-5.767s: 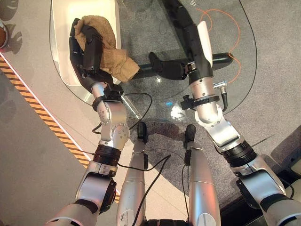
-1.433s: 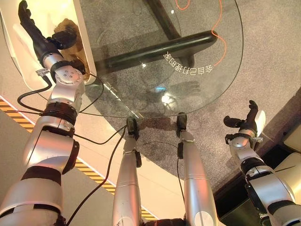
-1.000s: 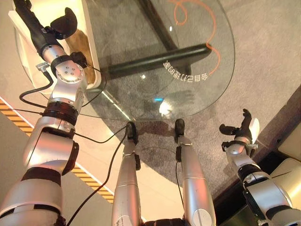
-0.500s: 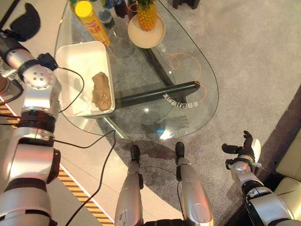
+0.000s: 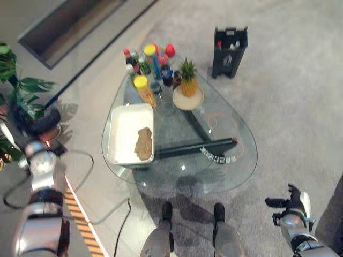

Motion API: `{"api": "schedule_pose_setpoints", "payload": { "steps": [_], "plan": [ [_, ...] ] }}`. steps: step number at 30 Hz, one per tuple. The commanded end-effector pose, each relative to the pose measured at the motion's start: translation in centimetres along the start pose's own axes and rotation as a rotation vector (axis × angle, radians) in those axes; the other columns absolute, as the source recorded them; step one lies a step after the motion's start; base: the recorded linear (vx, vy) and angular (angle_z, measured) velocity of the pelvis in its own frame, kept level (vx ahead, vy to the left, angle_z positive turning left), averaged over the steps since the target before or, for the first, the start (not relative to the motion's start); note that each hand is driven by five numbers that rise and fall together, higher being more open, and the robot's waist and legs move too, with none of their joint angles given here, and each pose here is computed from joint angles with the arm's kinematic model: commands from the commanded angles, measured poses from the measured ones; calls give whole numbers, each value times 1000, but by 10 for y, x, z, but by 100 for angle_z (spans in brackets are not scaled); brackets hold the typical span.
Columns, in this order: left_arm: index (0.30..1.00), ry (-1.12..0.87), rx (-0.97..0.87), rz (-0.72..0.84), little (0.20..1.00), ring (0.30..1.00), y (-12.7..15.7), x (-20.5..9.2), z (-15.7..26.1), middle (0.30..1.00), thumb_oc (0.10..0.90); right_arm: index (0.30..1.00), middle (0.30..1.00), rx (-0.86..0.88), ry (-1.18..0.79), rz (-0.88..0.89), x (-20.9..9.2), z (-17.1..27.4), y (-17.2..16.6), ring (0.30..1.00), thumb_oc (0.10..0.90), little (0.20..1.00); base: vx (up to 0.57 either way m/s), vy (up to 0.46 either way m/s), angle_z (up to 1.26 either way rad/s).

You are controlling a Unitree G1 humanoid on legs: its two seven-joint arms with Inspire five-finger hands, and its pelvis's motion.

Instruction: Wipe the table with a cloth and put it in the basket.

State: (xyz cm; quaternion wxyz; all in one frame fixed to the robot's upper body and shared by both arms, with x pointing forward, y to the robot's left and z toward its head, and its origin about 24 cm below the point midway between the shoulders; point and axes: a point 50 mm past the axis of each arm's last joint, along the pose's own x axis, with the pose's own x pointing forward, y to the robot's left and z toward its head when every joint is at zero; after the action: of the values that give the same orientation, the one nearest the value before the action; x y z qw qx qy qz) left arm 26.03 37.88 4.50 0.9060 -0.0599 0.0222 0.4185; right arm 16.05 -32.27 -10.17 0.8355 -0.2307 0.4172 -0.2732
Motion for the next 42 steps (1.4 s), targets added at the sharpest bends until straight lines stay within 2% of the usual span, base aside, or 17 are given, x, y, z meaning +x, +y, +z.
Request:
{"api": "schedule_pose_setpoints", "payload": {
  "steps": [1,6,7,11,15,18,25,29,42],
  "plan": [
    [900,7,13,-48,900,900,13,0,-4,900,800,900,900,-102,99,72,-4,-29,-2,900,800,900,221,-5,18],
    [900,252,190,-53,900,900,38,-24,-64,900,800,900,900,-158,183,175,-13,-49,10,900,800,900,99,16,7],
    [900,358,232,-35,900,900,51,-38,-88,900,800,900,900,-172,222,206,-15,-56,12,900,800,900,48,23,1],
    [900,573,354,-24,900,900,78,-69,-127,900,800,900,900,-209,273,269,-20,-65,17,900,800,900,18,3,0],
    [900,719,416,-48,900,900,86,-92,-150,900,800,900,900,-217,290,292,-22,-66,21,900,800,900,17,11,-4],
    [900,847,540,-156,900,900,85,-122,-175,900,800,900,900,-229,308,321,-26,-69,28,900,800,900,22,7,-4],
    [900,961,756,-396,900,900,74,-156,-199,900,800,900,900,-297,320,380,-31,-74,38,900,800,900,0,0,0],
    [900,967,843,-484,900,900,68,-161,-203,900,800,900,900,-327,319,397,-32,-72,42,900,800,900,0,0,0],
    [900,988,871,-559,900,900,62,-171,-209,900,800,900,900,-359,313,432,-36,-74,49,900,800,900,-3,-1,0]
  ]
}}
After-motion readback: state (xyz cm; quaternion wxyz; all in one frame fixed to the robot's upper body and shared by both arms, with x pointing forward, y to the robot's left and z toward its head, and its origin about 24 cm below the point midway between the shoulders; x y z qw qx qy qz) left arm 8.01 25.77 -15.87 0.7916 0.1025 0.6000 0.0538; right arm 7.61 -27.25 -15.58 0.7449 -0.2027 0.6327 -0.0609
